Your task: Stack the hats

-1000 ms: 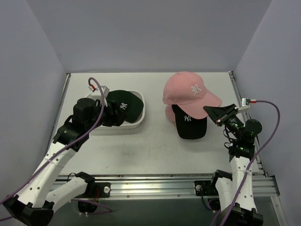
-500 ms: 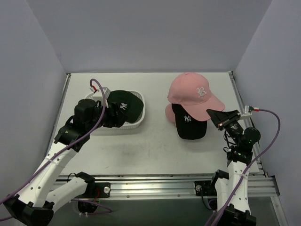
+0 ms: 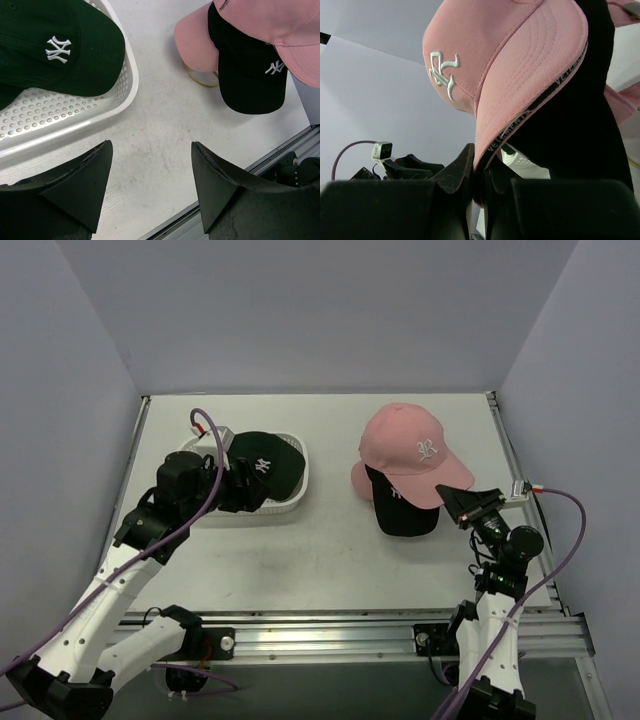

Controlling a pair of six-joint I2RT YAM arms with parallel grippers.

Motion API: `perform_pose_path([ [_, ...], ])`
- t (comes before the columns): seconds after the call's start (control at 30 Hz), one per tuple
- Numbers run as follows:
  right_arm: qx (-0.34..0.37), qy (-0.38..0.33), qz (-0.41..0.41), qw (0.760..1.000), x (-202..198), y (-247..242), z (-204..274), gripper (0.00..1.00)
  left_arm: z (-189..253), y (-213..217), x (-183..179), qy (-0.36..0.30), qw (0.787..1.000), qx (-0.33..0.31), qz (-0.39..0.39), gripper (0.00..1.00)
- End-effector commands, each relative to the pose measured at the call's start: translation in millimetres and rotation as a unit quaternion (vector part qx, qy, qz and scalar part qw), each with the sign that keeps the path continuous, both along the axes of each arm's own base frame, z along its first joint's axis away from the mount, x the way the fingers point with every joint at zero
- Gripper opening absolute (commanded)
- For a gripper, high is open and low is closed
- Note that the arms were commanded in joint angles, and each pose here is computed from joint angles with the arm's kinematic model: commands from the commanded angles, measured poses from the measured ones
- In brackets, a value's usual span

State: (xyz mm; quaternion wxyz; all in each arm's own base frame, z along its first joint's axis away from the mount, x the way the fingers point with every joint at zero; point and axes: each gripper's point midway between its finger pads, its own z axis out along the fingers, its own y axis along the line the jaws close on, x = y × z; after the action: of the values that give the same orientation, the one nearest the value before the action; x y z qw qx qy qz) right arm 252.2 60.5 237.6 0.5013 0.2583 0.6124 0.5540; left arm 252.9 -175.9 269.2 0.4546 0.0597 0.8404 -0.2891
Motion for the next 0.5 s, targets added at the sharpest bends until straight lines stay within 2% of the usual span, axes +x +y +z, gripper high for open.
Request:
perform_pose_path([
  [0.0,-0.011,-0.072,-0.008,0.997,-8,-2,21,0.00,6,0,0,-0.017,1.000,-0.003,-0.006,0.73],
  [0.27,0.005,-0.077,-0.016,0.997,-12,-9,11,0.00,6,1,-1,-0.016,1.000,-0.002,-0.004,0.73],
  [0.47,-0.010,-0.036,-0.025,0.999,-6,-12,-10,0.00,7,0,1,-0.016,1.000,-0.004,-0.003,0.73],
])
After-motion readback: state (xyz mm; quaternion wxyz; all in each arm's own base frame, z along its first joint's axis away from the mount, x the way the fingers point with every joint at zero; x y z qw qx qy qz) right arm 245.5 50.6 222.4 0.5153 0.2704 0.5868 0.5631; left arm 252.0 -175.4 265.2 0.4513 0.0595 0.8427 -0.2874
